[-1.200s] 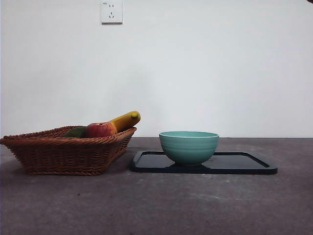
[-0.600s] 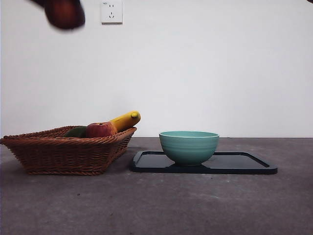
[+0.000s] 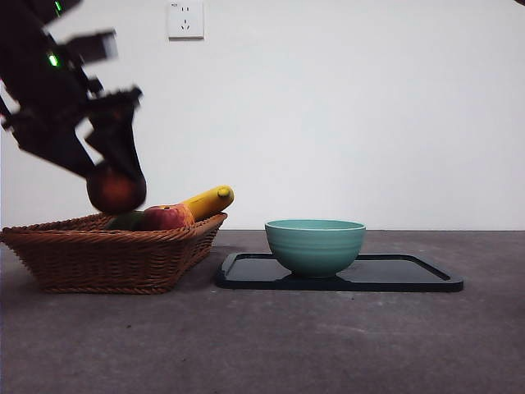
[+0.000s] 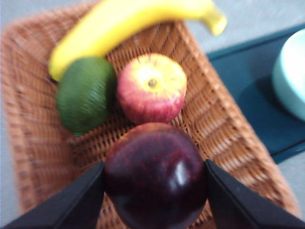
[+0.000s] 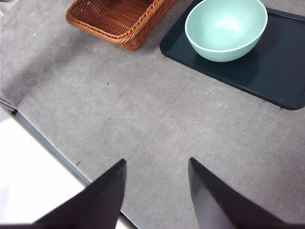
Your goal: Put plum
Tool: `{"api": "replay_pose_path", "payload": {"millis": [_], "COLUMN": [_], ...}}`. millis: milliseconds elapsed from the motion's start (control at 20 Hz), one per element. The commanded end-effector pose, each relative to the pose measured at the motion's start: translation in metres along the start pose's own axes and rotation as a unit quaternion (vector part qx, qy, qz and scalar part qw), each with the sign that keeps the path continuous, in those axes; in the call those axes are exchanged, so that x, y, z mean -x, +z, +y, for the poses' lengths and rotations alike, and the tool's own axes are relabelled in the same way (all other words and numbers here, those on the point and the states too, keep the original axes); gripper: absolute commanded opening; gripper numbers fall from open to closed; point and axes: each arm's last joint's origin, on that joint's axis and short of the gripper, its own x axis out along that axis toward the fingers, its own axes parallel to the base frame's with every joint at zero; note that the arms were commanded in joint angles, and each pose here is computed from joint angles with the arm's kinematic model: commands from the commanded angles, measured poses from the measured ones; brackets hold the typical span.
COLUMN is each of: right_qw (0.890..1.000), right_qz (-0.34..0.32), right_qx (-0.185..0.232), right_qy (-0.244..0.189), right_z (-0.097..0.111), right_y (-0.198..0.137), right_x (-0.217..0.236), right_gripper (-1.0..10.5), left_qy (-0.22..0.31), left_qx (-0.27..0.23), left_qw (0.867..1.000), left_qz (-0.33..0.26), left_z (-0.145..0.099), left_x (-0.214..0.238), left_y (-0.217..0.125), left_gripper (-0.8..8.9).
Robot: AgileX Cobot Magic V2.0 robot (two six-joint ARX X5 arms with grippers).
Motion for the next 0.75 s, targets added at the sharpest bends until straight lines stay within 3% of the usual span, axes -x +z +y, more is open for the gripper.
{"api": "replay_pose_path", "payload": {"millis": [50, 550, 650, 750], "right_qw": [1.0, 1.0, 1.0, 1.0], "right_qz": [-0.005, -0.005, -0.005, -0.005], "right_qx": [0.008, 0.006, 0.006, 0.006], "right_qy": [0.003, 0.003, 0.003, 0.003], "right_z": [0.002, 0.001, 0.001, 0.001], "right_y": [0.002, 0.002, 0.002, 0.002], "right_x": [0.001, 0.001, 0.001, 0.001], "right_gripper": [2.1, 2.1, 2.1, 2.1], "left_qy": [0.002, 0.001, 0.001, 0.001], "left_qx": [-0.009, 0.001, 0.002, 0.004], "left_qw": [1.0, 0.998, 0.998, 0.998], "left_qz": [0.003, 0.059, 0.067, 0.071], "left_z": [0.003, 0.009, 0.009, 0.008], "left_x": [-0.019, -0.052, -0.052, -0.052], "left_y": [-0.001, -0.019, -0.021, -0.021], "left_gripper": [2.47, 2.59, 3.97, 4.15]}}
